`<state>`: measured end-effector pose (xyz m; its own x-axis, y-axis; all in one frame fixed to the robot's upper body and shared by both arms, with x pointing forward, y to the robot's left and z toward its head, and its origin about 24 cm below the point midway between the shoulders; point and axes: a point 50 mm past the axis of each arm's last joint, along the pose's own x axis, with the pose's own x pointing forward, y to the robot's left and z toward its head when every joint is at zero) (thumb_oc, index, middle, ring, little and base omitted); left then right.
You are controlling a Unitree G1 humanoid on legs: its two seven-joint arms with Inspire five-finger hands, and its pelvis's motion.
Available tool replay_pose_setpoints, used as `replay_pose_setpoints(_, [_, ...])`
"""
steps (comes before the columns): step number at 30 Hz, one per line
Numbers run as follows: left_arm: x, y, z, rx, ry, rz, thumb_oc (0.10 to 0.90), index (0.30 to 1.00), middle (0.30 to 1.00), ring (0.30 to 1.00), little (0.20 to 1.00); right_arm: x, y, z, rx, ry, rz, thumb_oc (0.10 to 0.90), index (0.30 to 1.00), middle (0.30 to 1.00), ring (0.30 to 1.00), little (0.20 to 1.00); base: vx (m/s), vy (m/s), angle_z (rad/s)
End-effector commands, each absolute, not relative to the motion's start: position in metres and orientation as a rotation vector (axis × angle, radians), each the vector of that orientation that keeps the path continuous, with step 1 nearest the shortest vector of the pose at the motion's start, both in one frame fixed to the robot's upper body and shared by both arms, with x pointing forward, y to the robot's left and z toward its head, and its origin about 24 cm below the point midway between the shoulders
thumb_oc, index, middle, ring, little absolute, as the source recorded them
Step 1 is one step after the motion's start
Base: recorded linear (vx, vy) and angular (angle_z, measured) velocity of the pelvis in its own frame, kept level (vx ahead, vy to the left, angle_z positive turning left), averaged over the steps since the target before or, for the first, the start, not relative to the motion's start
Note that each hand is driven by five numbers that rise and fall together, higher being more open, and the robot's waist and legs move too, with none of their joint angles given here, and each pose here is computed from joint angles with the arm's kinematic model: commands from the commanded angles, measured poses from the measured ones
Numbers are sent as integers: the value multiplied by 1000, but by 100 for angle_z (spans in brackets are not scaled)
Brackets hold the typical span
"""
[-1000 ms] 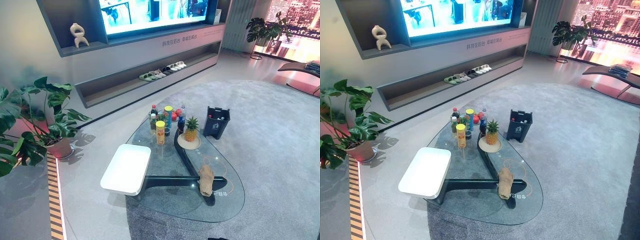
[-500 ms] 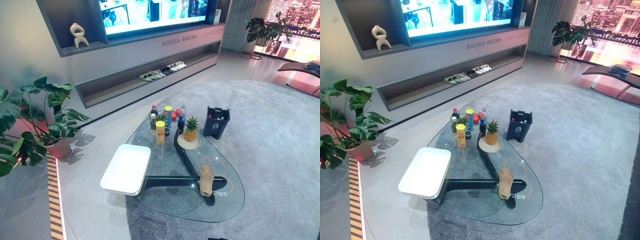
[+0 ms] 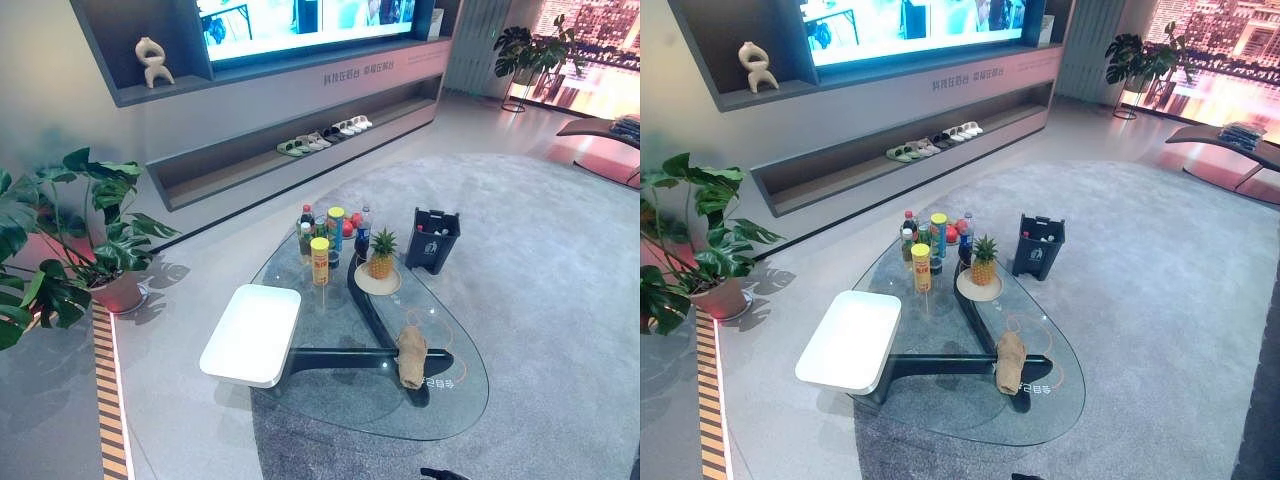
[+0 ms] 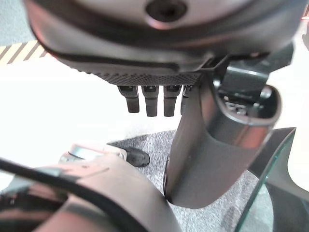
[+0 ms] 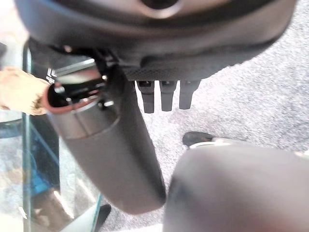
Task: Wipe the table with a cloth and put it in the basket.
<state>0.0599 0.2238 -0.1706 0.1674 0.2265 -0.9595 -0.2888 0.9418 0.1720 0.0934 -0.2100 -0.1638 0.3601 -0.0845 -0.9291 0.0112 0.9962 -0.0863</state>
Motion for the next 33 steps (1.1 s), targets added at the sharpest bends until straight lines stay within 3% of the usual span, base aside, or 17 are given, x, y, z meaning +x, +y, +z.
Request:
replay_pose_setpoints(1, [70, 211, -172, -10, 1326, 312, 800, 900, 900, 900, 900, 155, -199, -139, -74, 936, -73, 800, 900, 900, 900, 900, -17, -16, -5])
replay_pose_setpoints(7, [67, 215, -170, -4, 1296, 316, 800, 900, 900, 900, 900, 192, -189, -100, -78, 686, -82, 800, 900, 900, 900, 900, 4, -2, -8])
replay_pose_setpoints(16, [97, 215, -162, -5, 1170, 314, 800, 900, 900, 900, 900, 235, -175, -39, 22, 344, -145, 800, 900, 900, 900, 900, -65, 12, -1])
replay_pose_setpoints(23, [123, 209, -154, -26, 1073, 325, 800, 900, 900, 900, 900, 266, -183, 16, -19, 55, -346, 800, 900, 900, 900, 900, -117, 32, -2])
replay_pose_setpoints(33, [161, 195, -140, -67, 931, 278, 800, 900, 900, 900, 900, 299, -187, 71, -124, -153, -499, 800, 900, 900, 900, 900, -76, 67, 2])
